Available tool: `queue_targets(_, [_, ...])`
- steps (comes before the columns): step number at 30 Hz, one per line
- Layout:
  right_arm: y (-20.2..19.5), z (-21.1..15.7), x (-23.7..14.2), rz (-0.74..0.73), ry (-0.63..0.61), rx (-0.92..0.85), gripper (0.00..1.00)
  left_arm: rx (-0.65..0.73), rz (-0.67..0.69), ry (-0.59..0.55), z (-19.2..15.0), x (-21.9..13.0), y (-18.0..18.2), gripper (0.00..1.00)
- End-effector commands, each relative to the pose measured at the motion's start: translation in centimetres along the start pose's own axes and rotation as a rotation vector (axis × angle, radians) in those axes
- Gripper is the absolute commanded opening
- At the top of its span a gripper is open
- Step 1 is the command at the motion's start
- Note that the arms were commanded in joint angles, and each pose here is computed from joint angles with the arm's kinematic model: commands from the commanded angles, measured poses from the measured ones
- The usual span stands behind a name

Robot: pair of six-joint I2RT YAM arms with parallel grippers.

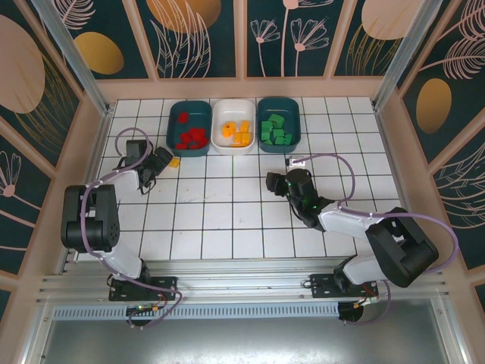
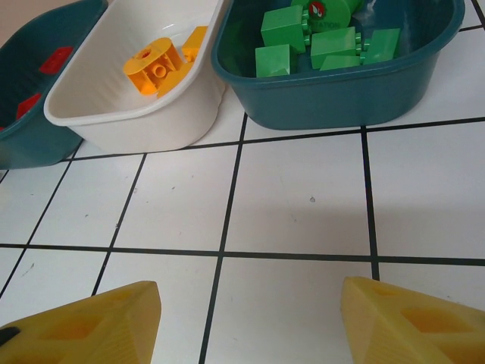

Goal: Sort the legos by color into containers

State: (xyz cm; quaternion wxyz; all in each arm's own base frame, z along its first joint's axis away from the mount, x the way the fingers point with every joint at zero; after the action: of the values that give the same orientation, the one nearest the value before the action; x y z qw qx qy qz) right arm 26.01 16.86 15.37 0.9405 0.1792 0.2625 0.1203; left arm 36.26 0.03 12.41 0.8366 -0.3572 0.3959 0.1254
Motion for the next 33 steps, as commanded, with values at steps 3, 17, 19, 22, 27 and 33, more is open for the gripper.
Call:
queue_targets(3, [0.8,1.1,0.4,0.012,-0.033,-0.002,0.65,-0.259,-0.006,0.025,0.8,0.1,-0.5,0.91])
queue_targets(17, [0.7,1.1,0.5,0.000,-0.034,-0.010,0.64,-0.424,0.134,0.117,1.3,3.8,1.2,0.80])
queue_targets(19, [0.7,1.1,0.4,0.000,-0.035,-0.009,0.64,-0.432,0.146,0.126,1.2,4.3,1.6,0.77])
queue_targets(22, [0.8,1.2,0.2,0.008,-0.038,-0.006,0.64,-0.437,0.153,0.124,1.3,5.0,2.1,0.70])
queue_targets(27, [0.9,1.1,0.3,0.011,-0.030,-0.005,0.64,-0.422,0.142,0.143,1.4,6.2,2.4,0.56])
queue_targets(33, [0.9,1.2,0.3,0.013,-0.030,-0.005,0.64,-0.401,0.136,0.158,1.0,6.6,2.6,0.42])
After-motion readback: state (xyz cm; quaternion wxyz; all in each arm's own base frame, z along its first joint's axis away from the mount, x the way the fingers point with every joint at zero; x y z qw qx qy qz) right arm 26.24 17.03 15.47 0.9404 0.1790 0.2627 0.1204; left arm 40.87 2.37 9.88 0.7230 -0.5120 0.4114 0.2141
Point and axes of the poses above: each hand's point on the last joint's axis, 136 mm out from that joint toward the fingers, its own x axis out along the fingers, its own y axis along the line the jaws close on, z = x × y, the point moved 9 cm from there along -x, back along the fingers, and after that the axes turned 7 degrees about x, right-handed, at the moved point
